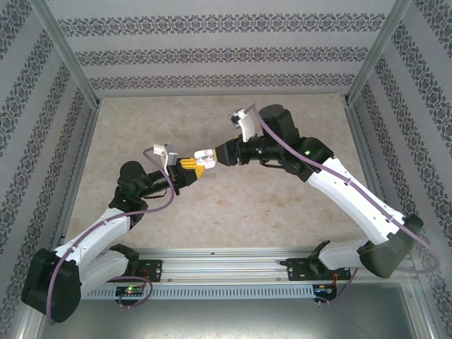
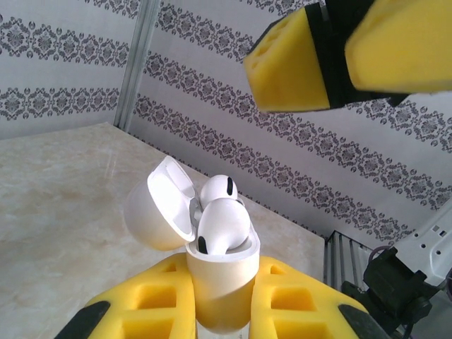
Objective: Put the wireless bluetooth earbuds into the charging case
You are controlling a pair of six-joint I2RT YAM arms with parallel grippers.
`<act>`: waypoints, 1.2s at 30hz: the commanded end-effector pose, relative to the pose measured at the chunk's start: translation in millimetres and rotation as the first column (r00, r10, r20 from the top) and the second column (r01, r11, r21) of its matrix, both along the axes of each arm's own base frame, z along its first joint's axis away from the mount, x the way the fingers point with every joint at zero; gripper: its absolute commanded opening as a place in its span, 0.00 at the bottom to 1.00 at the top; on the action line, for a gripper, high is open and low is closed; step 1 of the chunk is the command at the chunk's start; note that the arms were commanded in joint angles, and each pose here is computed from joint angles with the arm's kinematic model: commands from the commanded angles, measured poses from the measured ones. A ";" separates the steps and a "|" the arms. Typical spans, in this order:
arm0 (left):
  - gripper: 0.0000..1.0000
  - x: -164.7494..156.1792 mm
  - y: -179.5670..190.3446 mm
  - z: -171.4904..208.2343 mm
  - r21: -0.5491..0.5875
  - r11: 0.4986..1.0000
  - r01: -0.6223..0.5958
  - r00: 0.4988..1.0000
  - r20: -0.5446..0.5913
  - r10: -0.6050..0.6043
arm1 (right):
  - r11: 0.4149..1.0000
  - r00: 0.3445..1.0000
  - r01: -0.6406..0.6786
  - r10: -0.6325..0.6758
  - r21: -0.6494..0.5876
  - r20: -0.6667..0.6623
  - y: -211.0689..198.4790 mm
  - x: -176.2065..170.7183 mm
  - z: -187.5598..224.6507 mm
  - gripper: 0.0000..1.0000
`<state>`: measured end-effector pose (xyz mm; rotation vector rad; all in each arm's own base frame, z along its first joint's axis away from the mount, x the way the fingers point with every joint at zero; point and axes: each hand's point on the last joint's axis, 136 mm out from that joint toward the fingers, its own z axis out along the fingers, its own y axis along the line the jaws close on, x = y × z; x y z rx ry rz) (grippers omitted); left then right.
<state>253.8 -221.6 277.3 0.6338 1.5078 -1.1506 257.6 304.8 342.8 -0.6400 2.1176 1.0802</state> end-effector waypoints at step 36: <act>0.00 1.2 -15.3 12.6 -0.066 0.993 0.095 0.991 -0.086 -0.100 | 0.905 0.875 -0.196 0.335 0.378 -0.349 25.1 -12.0 -12.4 0.47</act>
